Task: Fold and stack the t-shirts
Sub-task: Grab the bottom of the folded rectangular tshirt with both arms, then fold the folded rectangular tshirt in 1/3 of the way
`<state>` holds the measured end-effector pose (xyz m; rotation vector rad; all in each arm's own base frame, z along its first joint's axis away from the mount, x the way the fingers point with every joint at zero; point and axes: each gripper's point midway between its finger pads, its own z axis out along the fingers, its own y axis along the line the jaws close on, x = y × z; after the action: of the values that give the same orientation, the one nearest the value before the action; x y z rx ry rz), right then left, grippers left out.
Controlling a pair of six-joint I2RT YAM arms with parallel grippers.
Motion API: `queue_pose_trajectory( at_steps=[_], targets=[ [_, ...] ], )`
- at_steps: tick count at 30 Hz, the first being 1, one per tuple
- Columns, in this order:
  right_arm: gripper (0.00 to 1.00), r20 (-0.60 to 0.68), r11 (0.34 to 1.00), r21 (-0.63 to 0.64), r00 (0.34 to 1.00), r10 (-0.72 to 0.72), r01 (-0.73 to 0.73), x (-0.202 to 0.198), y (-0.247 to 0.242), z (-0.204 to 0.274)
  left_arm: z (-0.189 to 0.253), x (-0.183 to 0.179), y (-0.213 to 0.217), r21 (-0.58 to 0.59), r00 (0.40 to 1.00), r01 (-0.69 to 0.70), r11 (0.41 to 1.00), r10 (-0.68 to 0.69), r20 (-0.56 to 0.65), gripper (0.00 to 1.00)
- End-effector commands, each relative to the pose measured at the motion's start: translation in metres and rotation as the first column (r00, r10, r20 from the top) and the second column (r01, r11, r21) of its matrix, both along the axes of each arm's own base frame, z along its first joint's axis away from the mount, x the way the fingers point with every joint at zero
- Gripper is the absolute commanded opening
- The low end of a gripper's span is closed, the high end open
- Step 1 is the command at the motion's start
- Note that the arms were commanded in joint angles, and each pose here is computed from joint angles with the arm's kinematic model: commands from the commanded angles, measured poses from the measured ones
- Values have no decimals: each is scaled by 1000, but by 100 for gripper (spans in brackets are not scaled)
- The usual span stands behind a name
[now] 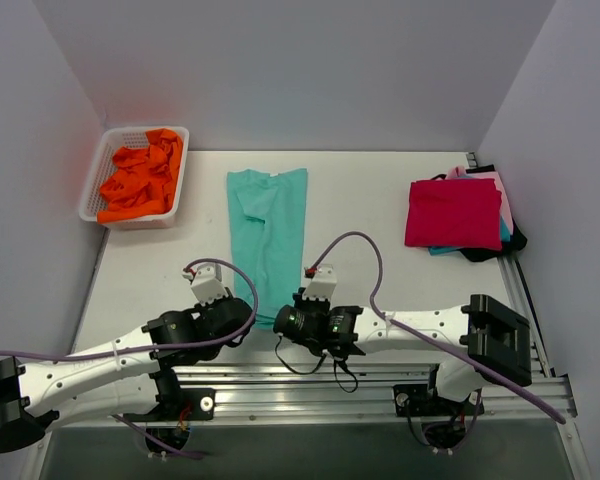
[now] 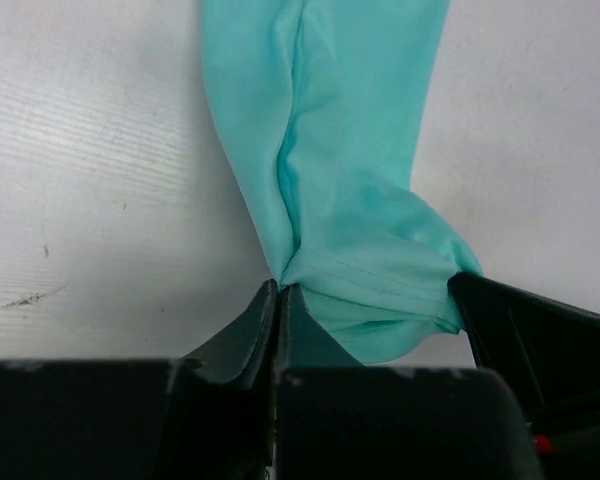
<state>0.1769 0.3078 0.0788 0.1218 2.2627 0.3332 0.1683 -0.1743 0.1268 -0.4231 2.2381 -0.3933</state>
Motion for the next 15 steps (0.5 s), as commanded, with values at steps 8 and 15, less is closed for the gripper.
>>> queue_pose_trajectory(
  at_steps=[8, 15],
  targets=[
    [0, 125, 991, -117, 991, -52, 67, 76, -18, 56, 45, 51, 0, 66, 993, -46, 997, 38, 115, 2],
    [0, 125, 986, -134, 989, -79, 96, 121, -11, 65, 57, 112, 5, 60, 980, -125, 990, 114, 162, 2]
  ],
)
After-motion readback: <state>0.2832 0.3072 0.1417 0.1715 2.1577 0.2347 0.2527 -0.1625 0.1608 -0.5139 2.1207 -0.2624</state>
